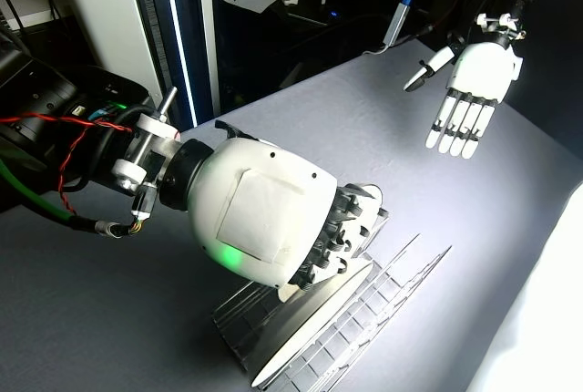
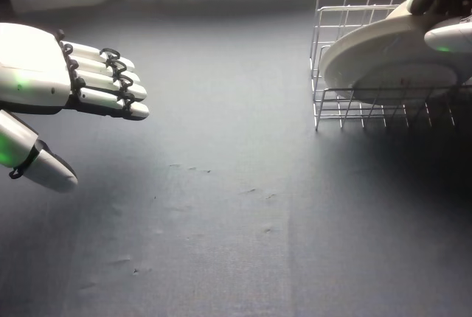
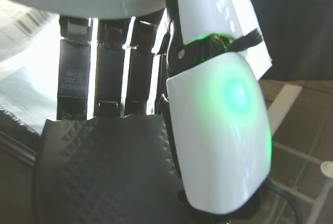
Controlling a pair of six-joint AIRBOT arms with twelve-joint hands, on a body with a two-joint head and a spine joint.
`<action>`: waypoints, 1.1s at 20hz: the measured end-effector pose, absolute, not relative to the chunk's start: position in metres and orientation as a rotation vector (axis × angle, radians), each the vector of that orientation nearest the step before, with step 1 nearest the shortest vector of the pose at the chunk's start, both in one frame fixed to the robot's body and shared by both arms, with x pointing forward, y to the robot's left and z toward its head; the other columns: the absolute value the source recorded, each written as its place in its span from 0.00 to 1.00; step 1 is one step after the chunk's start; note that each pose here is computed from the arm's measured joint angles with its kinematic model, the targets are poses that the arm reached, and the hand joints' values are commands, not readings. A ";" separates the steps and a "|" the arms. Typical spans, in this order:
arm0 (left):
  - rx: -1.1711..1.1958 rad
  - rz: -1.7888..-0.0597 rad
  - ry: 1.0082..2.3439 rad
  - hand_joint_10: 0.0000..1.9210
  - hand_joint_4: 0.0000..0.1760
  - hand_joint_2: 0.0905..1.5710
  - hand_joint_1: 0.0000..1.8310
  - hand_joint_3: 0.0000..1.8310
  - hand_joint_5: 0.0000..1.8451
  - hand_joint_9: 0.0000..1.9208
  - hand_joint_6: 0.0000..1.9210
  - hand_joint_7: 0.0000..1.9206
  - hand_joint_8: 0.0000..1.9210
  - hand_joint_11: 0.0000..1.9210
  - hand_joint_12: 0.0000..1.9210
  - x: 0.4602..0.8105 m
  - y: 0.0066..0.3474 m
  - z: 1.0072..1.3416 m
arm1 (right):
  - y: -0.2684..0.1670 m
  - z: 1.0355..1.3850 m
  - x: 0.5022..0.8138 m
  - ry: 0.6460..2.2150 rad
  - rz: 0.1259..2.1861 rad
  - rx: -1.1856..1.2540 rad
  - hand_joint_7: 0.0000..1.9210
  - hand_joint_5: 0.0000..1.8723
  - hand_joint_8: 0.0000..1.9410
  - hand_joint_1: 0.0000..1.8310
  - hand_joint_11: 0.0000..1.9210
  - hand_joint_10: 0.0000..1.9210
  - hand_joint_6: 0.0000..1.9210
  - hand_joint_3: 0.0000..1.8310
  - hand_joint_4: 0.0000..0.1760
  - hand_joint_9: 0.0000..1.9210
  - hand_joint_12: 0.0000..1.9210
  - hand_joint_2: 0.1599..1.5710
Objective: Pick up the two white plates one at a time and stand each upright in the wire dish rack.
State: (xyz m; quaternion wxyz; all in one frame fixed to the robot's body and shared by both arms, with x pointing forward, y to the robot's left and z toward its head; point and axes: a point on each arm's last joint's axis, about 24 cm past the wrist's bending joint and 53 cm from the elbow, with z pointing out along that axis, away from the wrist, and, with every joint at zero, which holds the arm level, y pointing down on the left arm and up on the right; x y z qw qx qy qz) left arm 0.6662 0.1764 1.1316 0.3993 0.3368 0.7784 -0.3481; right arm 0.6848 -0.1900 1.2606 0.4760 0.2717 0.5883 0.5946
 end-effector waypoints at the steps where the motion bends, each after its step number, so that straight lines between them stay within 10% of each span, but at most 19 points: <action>1: 0.852 -0.881 1.970 0.00 0.00 0.68 0.00 0.00 0.04 0.00 0.00 0.02 0.00 0.00 0.00 0.666 0.176 1.132 | -0.190 1.261 0.685 1.438 1.450 0.659 0.61 0.54 0.33 0.77 0.53 0.42 0.41 0.00 0.00 0.62 0.46 0.62; 20: 0.862 -0.890 1.978 0.00 0.00 0.68 0.00 0.00 0.04 0.00 0.00 0.01 0.00 0.00 0.00 0.661 0.173 1.128 | -0.167 1.276 0.681 1.466 1.391 0.412 0.53 0.49 0.43 0.75 0.39 0.59 0.57 0.00 0.00 0.49 0.53 0.67; 22: 0.867 -0.885 1.980 0.00 0.00 0.68 0.00 0.00 0.04 0.00 0.00 0.01 0.00 0.00 0.00 0.661 0.174 1.127 | -0.167 1.276 0.681 1.466 1.390 0.411 0.55 0.51 0.43 0.68 0.37 0.20 0.55 0.00 0.04 0.51 0.54 0.67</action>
